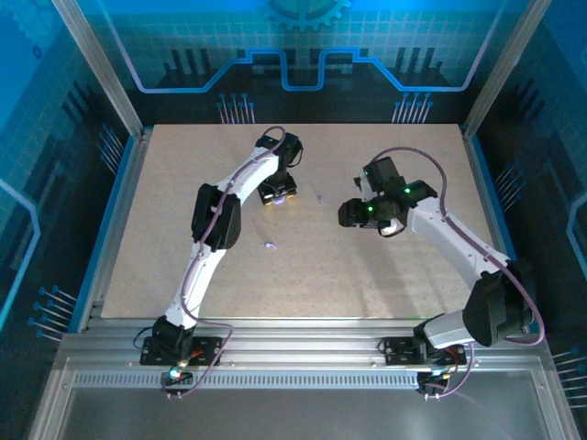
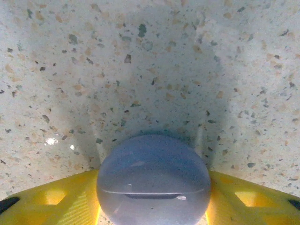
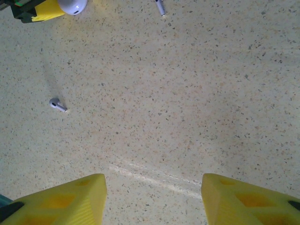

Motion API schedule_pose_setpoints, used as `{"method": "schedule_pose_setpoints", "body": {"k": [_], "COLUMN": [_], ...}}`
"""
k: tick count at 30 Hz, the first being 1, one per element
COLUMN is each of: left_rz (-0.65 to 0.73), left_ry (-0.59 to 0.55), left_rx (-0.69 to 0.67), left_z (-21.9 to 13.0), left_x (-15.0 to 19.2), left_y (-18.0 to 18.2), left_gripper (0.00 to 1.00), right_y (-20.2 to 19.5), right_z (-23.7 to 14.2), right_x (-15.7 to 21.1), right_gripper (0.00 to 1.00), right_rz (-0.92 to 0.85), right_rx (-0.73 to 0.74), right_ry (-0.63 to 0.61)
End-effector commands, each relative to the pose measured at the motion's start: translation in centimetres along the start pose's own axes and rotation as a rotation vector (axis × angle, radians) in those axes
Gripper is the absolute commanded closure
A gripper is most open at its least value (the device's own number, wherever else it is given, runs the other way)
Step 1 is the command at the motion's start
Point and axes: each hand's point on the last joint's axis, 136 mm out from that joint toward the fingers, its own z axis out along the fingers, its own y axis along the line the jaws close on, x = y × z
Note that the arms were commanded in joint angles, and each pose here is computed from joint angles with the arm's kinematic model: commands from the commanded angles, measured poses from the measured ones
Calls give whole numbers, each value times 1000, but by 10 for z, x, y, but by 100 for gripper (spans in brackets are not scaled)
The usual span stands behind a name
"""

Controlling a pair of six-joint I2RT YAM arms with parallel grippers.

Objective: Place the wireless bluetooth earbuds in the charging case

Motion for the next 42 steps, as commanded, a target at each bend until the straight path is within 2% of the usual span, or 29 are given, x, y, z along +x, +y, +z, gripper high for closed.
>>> {"method": "schedule_pose_setpoints", "body": {"k": [1,10,14,28,37,42], "left_rz": [-5,48,81,275,447,622], "left_ry": [-2,-39,-64,-132,-182,-225], "left_rx": [-23,-21,-7,123,247,334], "left_z": [12,-3,-15,-71,-109,-127], "left_x": [-7,-13,-9,32,64,88], "left_y": [4,4,1,-15,-7,-5], "left_gripper": [46,50,50,54,55,56], "right_y": [1,-1,0,8,17,28], "right_z": [-3,-4,-12,-34,-45,-50], "right_x": [-5,-4,-11,-10,-9,-16], "right_gripper": [43,44,44,44,45,45], "right_rz": [-3,-5,2,40,75,73], "right_rx": [-23,-20,-30,-108,-199,-295], "right_ry": [-2,-1,-49,-120,-137,-128]}}
